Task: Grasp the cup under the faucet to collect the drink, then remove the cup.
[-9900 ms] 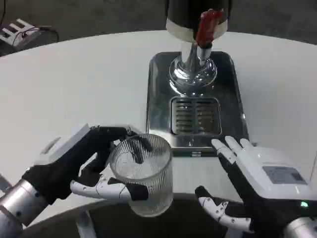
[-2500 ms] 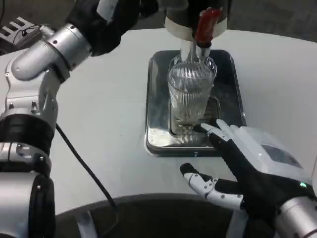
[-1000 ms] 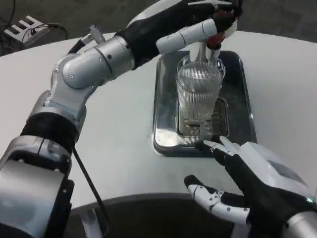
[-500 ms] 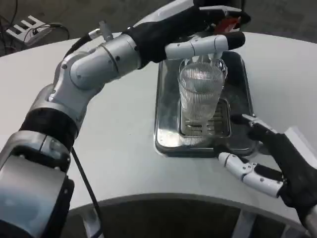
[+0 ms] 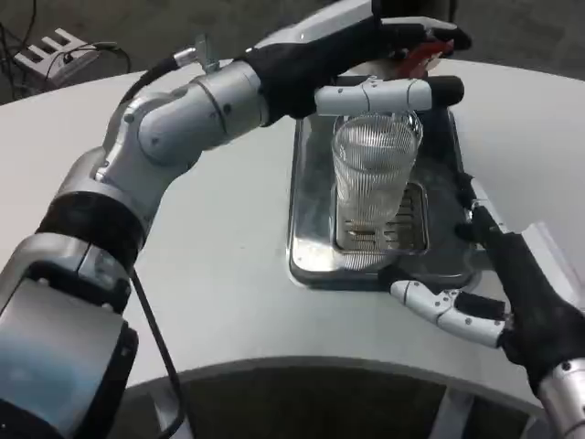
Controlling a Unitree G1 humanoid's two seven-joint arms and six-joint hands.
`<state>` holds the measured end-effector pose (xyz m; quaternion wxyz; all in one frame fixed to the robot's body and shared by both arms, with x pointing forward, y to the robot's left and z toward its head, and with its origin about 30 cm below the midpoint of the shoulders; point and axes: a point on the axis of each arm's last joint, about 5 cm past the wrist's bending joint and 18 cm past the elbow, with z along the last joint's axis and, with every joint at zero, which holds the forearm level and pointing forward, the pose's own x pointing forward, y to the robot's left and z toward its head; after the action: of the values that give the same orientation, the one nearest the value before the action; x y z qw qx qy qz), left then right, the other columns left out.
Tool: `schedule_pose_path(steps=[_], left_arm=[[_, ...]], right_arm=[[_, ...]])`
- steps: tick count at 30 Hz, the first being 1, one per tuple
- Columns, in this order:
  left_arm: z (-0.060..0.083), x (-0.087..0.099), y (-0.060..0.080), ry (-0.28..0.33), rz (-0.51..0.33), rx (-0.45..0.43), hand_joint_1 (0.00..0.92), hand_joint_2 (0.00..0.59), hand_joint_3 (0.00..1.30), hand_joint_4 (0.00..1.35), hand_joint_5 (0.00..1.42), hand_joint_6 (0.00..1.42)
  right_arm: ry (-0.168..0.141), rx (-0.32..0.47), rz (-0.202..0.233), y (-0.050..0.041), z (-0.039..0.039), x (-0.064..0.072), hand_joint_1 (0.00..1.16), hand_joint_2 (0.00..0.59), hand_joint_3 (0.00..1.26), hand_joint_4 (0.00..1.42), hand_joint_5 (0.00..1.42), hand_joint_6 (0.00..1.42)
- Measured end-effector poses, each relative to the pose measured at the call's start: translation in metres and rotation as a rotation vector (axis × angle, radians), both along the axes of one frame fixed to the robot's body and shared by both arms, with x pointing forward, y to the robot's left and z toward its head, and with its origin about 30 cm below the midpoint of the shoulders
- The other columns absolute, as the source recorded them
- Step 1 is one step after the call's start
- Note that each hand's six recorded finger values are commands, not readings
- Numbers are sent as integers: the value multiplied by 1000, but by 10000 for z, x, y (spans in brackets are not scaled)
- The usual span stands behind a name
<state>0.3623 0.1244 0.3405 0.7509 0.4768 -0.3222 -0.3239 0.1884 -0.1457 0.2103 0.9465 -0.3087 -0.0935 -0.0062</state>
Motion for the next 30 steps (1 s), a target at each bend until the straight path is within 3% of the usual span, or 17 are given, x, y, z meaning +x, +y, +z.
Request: schedule_pose_path(steps=[6,9,14,17,20,24,30], left_arm=[[8,-8,-31,-30,-4,38,0,92,223,161,263,241],[9,-9,-37,-34,-6,44,0,90,223,156,262,240],[14,-12,-41,-40,-9,49,0,75,216,153,262,239],[12,-13,-43,-43,-11,46,0,70,215,157,262,239],[10,-14,-46,-45,-13,45,0,66,214,159,262,239],[9,-13,-46,-45,-14,42,0,63,214,160,262,239],[14,-16,-40,-49,-17,36,0,62,214,160,262,239]], right_arm=[[-21,13,14,71,-63,77,703,225,0,42,76,150],[-40,10,-14,91,-94,118,709,223,0,48,75,146],[-116,22,-91,158,-100,260,716,222,0,56,75,115],[-114,32,-93,186,-112,341,723,215,0,45,71,111],[-88,46,-94,226,-165,454,728,206,0,18,36,98],[-55,53,-68,280,-173,612,722,201,0,8,6,82],[-62,86,-85,312,-177,719,719,200,0,4,4,79]])
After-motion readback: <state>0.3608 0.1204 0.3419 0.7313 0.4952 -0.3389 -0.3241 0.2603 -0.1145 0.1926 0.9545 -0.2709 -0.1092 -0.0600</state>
